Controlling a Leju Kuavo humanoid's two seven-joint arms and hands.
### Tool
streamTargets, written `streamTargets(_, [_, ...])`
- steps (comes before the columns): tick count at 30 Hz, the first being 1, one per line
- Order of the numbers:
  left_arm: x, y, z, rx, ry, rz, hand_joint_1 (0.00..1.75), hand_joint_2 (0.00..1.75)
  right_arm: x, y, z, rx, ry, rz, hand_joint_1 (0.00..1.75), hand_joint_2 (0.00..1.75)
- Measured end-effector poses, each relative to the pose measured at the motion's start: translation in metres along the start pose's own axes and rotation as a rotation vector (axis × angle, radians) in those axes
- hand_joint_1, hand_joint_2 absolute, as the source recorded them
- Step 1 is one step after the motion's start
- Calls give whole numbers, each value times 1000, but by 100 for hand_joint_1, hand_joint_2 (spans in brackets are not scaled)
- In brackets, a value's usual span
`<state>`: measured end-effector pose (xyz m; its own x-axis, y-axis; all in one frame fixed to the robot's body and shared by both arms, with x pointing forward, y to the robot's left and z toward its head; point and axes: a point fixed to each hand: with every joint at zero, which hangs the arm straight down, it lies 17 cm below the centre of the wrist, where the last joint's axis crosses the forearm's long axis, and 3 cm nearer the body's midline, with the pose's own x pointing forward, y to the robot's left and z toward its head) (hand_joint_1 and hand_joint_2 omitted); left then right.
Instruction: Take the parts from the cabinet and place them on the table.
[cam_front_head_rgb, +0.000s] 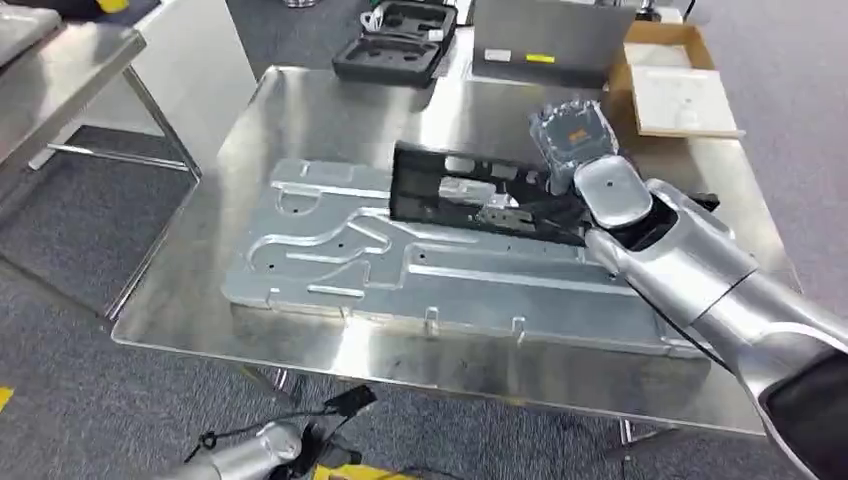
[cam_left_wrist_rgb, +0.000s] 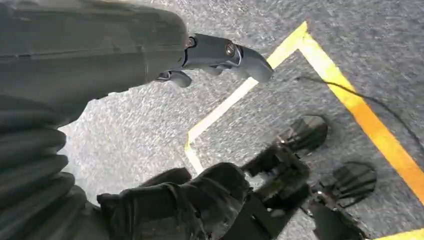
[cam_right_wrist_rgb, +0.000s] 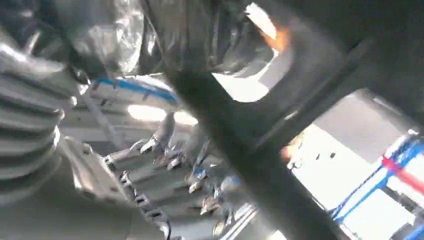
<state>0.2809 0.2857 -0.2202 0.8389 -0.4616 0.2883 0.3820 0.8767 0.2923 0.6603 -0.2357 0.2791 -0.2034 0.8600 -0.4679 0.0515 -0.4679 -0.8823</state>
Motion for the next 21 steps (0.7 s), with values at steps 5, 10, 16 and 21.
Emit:
streamTargets(5, [-3,7,-1,15,9,-3,0,0,-9,18,4,30,12,21,0,0])
streamTargets(10, [-14,6,-1,8,53,6,0,0,-9,35,7,59,8,41,0,0])
streamTargets(16, [-18,6,-1,-6,63,4,0,0,-7,29,6,48,-14,75,0,0])
streamTargets(21, [-23,9,-2,-6,75,4,0,0,-6,8,3,4,-33,92,0,0])
